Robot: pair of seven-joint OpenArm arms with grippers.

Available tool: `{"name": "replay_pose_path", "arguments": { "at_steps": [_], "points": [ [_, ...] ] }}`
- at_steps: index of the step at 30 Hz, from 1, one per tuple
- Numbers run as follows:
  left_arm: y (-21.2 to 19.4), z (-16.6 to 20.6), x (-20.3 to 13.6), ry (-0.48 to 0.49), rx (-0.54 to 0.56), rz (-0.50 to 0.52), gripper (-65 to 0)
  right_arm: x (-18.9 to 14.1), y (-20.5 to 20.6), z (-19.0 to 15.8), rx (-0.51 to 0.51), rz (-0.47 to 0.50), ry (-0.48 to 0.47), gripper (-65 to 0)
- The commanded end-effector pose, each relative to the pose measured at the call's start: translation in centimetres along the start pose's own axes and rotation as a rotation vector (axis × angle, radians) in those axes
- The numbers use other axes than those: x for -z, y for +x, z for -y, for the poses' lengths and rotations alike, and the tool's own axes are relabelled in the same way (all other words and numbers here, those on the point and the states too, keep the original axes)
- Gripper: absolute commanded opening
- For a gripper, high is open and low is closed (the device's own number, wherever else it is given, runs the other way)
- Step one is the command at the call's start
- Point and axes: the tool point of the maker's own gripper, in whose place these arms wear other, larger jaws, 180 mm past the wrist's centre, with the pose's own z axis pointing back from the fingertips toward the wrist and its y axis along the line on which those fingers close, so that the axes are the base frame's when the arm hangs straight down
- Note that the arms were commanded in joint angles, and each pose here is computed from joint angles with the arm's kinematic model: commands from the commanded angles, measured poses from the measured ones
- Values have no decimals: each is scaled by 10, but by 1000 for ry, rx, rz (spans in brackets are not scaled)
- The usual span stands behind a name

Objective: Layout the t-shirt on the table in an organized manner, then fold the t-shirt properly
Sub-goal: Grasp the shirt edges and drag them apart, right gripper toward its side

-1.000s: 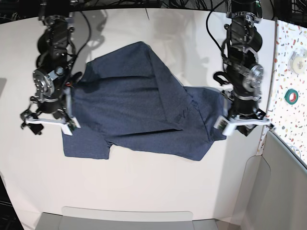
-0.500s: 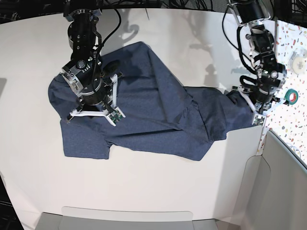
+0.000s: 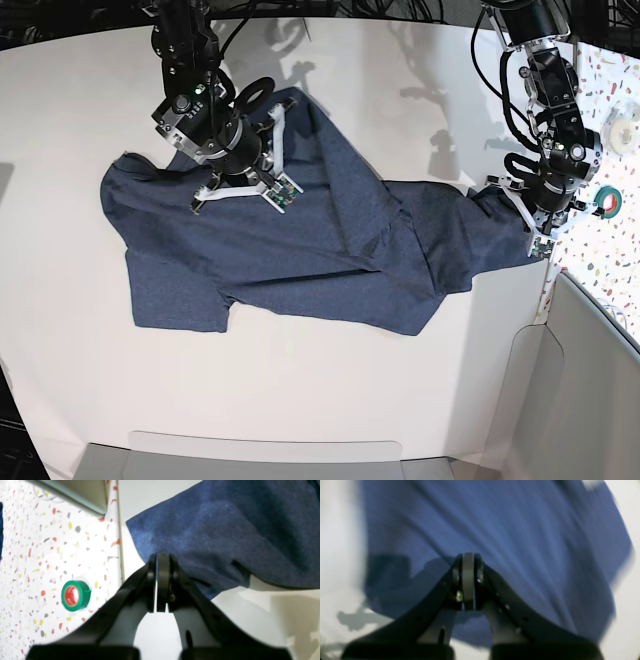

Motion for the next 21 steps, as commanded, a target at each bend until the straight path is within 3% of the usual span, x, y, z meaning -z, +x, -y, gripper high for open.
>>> {"name": "replay_pose_path", "arguments": {
  "at_steps": [1, 11, 15, 21],
  "points": [
    [13, -7, -3, 19, 7, 44, -650, -1, -2, 1, -1, -3, -3, -650],
    [5, -6, -3, 15, 10, 27, -650, 14, -76, -5, -43, -216, 46, -650],
    [3, -4, -3, 10, 10, 22, -650, 1, -114, 9, -94, -352, 29, -650],
    [3, -3, -4, 10, 9, 23, -650, -24, -155, 36, -159, -461, 63, -650]
  ]
}}
